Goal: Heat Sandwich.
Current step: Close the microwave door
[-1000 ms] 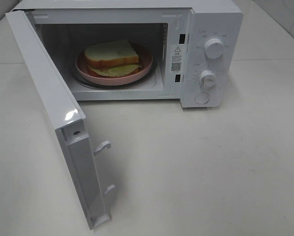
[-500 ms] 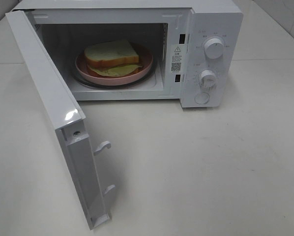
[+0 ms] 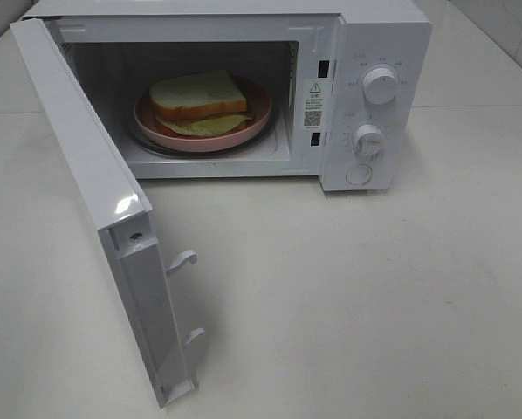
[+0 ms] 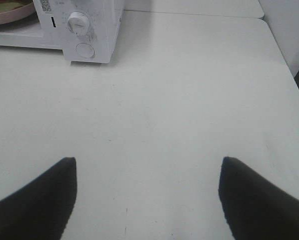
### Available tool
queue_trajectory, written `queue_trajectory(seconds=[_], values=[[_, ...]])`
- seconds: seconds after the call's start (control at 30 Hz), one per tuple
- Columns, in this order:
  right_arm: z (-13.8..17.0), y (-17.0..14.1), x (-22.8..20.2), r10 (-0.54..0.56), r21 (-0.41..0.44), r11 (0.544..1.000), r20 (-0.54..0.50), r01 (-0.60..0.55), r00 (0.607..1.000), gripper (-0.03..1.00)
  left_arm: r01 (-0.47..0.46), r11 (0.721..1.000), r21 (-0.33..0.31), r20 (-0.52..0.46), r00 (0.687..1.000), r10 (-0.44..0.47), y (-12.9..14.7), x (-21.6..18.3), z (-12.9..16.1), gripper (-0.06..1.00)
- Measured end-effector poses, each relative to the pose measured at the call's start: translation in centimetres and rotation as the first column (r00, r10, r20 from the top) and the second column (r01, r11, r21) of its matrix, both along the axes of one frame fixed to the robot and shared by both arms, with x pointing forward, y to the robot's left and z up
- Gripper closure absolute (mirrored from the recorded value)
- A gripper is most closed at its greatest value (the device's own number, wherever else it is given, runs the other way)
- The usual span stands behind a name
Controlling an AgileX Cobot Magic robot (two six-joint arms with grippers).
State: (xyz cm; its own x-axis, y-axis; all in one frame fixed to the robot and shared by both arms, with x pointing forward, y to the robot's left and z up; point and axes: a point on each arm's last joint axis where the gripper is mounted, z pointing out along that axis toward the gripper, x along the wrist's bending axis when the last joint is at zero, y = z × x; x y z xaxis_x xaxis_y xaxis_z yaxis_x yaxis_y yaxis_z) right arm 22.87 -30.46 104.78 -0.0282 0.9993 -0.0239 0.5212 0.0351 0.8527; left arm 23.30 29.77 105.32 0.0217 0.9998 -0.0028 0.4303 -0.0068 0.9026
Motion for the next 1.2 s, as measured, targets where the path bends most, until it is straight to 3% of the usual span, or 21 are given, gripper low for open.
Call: queue_trajectory(seconds=[0.43,0.6,0.7,0.83,0.9,0.93,1.03,1.13,1.2], values=[[0.0,0.0,0.0,-0.001,-0.001,1.000,0.000,0.001,1.000,0.20,0.000,1.000,0.000,0.006,1.000,0.000,0.0,0.0,0.1,-0.05],[0.0,0.0,0.0,-0.001,-0.001,1.000,0.000,0.001,1.000,0.20,-0.003,1.000,0.001,0.012,1.000,0.003,0.0,0.8,1.5,0.00],[0.0,0.0,0.0,-0.001,-0.001,1.000,0.000,0.001,1.000,0.20,-0.010,1.000,0.011,-0.038,0.999,0.011,0.2,2.5,1.8,0.06],[0.0,0.0,0.0,-0.001,-0.001,1.000,0.000,0.001,1.000,0.20,-0.013,1.000,0.015,-0.067,0.998,0.014,0.3,3.8,1.9,0.24],[0.0,0.0,0.0,-0.001,-0.001,1.000,0.000,0.001,1.000,0.20,-0.015,1.000,0.017,-0.072,0.997,0.016,0.3,4.9,2.1,0.40],[0.0,0.0,0.0,-0.001,-0.001,1.000,0.000,0.001,1.000,0.20,-0.015,1.000,0.017,-0.072,0.997,0.016,0.3,4.9,2.1,0.40],[0.0,0.0,0.0,-0.001,-0.001,1.000,0.000,0.001,1.000,0.20,-0.017,1.000,0.016,-0.054,0.998,0.018,0.4,6.6,2.4,0.63],[0.0,0.0,0.0,-0.001,-0.001,1.000,0.000,0.001,1.000,0.20,-0.018,1.000,0.016,-0.047,0.999,0.019,0.4,7.5,2.4,0.72],[0.0,0.0,0.0,-0.001,-0.001,1.000,0.000,0.001,1.000,0.20,-0.020,1.000,0.016,-0.052,0.998,0.021,0.4,8.9,2.0,0.86]])
